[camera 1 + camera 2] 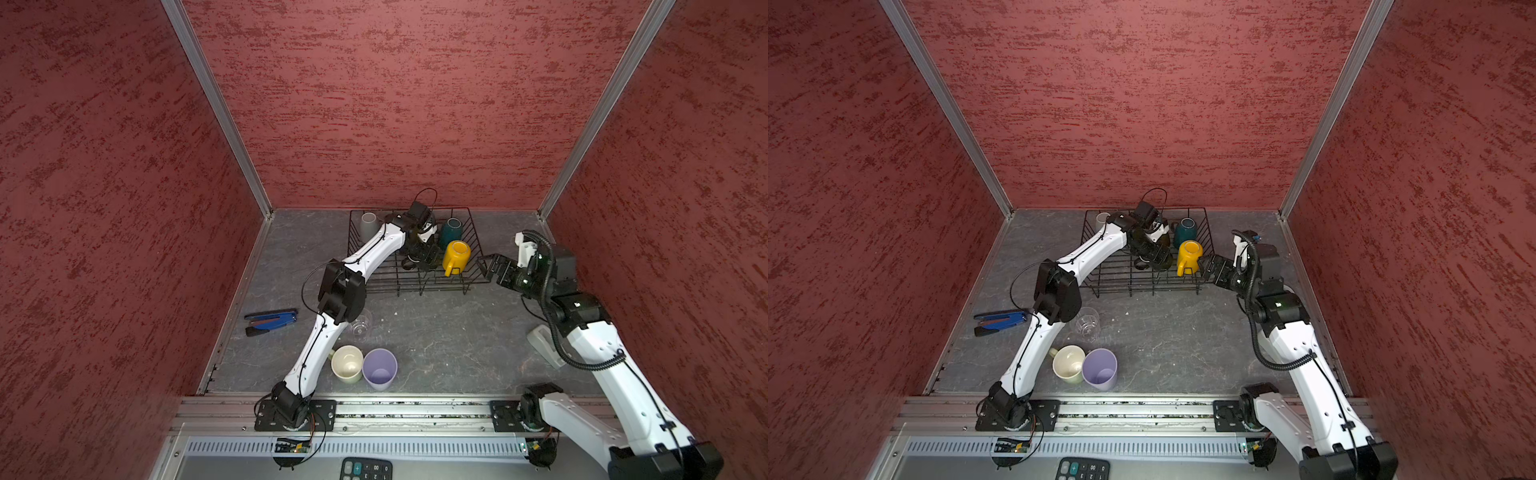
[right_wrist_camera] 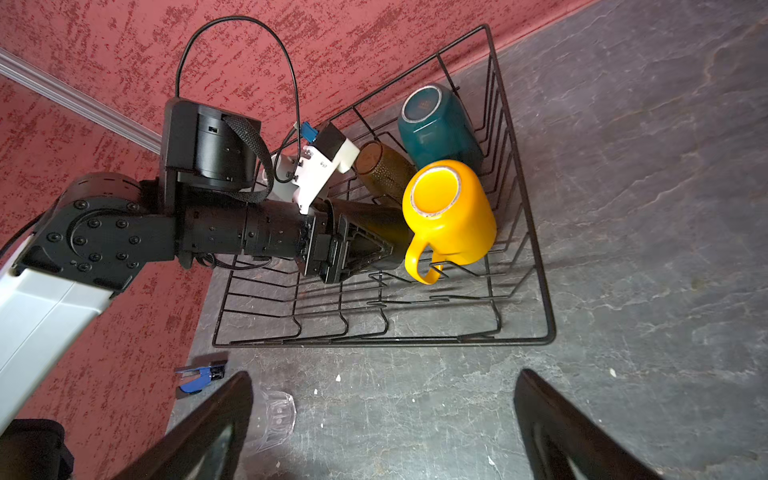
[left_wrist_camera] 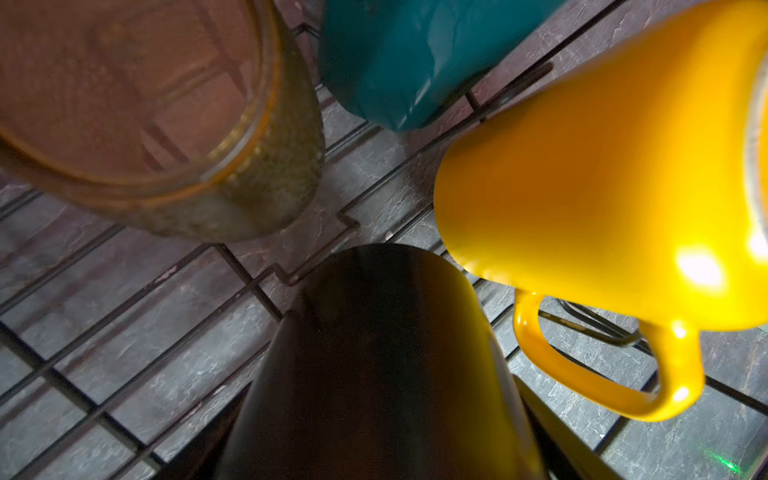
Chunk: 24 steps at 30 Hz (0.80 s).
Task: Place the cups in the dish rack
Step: 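Lower the black mug upside down beside the yellow mug with the left gripper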
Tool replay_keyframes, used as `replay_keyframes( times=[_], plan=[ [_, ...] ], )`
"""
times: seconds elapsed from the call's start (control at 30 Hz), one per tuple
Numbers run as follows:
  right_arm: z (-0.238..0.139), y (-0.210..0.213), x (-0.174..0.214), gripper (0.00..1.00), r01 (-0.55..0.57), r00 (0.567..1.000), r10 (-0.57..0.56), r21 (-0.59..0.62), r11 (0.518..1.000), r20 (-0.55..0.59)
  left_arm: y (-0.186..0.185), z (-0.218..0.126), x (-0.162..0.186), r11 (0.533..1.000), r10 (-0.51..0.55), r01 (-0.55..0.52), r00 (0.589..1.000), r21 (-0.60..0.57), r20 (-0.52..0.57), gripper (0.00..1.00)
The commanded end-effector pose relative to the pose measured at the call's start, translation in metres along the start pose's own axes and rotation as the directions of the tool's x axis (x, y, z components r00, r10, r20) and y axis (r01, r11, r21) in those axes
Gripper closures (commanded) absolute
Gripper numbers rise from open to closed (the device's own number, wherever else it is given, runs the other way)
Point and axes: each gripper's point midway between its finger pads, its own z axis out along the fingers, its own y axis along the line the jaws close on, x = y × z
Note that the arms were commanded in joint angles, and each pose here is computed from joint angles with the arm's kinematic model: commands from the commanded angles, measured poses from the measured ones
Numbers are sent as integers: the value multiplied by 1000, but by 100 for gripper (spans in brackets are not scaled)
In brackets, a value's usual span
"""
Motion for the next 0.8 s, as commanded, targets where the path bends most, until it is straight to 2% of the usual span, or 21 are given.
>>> replay_keyframes(
  times=[0.0, 0.23, 0.47, 0.77],
  plan=[
    [1, 0, -4, 1, -2, 1000, 3, -7, 1000, 20, -9, -4, -3, 999, 44, -44, 999, 3, 7, 38],
    [3, 1, -3, 1, -6, 1000, 6, -14, 1000, 16, -12, -9, -6, 999, 46, -46, 999, 5, 20, 22],
    [4, 2, -5, 1, -6, 1000, 6, -20, 1000, 16, -16, -15, -8, 999, 53, -53, 998, 7, 33, 0],
    [-1, 5, -9, 1, 2, 1000, -2, -21, 1000, 29, -23, -45, -20, 998, 58, -57, 994, -10, 89, 0]
  ],
)
